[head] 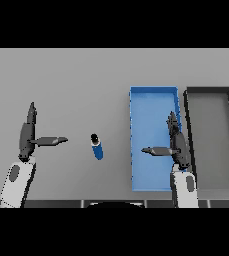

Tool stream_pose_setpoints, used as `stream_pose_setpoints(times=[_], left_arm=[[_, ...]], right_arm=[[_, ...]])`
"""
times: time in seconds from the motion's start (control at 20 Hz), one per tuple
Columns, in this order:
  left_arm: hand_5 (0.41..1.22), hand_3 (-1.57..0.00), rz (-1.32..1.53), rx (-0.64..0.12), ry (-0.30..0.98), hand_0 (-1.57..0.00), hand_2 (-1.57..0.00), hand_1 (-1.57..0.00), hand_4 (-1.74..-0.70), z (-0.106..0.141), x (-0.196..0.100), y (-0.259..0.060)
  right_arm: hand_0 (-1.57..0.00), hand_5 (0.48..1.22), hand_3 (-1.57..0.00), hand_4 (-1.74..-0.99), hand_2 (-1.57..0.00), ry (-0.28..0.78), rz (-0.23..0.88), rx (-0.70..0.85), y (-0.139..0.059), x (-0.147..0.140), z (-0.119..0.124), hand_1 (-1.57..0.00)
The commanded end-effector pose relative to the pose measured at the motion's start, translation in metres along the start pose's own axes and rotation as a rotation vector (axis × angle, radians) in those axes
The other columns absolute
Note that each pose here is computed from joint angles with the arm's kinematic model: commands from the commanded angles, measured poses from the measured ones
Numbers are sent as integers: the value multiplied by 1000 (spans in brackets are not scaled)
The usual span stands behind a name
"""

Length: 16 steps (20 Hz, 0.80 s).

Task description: Pick up the blue pipe and place it into the blue bin.

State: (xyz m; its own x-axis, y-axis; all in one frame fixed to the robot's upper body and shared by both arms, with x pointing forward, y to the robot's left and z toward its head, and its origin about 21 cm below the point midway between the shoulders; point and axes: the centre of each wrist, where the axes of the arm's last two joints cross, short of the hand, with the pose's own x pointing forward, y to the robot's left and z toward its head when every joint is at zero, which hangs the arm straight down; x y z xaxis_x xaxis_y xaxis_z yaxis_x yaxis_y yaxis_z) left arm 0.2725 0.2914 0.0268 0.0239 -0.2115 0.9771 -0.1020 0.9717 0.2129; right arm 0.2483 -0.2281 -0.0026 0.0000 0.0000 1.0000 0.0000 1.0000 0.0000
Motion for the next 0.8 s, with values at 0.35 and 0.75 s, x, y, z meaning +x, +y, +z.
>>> stream_pose_setpoints(times=[0.35, 0.75], left_arm=[[592, 1, -117, -180, -50, 1, 1, 1, -963, 7, -11, 28], [584, 1, -147, -403, -103, 1, 1, 1, -976, 14, -7, 41]], right_arm=[[1, 628, 1, -1201, 1, -113, 217, 63, -15, 5, 13, 1], [1, 621, 1, -1192, 1, -133, 313, 106, -14, 17, 22, 1]])
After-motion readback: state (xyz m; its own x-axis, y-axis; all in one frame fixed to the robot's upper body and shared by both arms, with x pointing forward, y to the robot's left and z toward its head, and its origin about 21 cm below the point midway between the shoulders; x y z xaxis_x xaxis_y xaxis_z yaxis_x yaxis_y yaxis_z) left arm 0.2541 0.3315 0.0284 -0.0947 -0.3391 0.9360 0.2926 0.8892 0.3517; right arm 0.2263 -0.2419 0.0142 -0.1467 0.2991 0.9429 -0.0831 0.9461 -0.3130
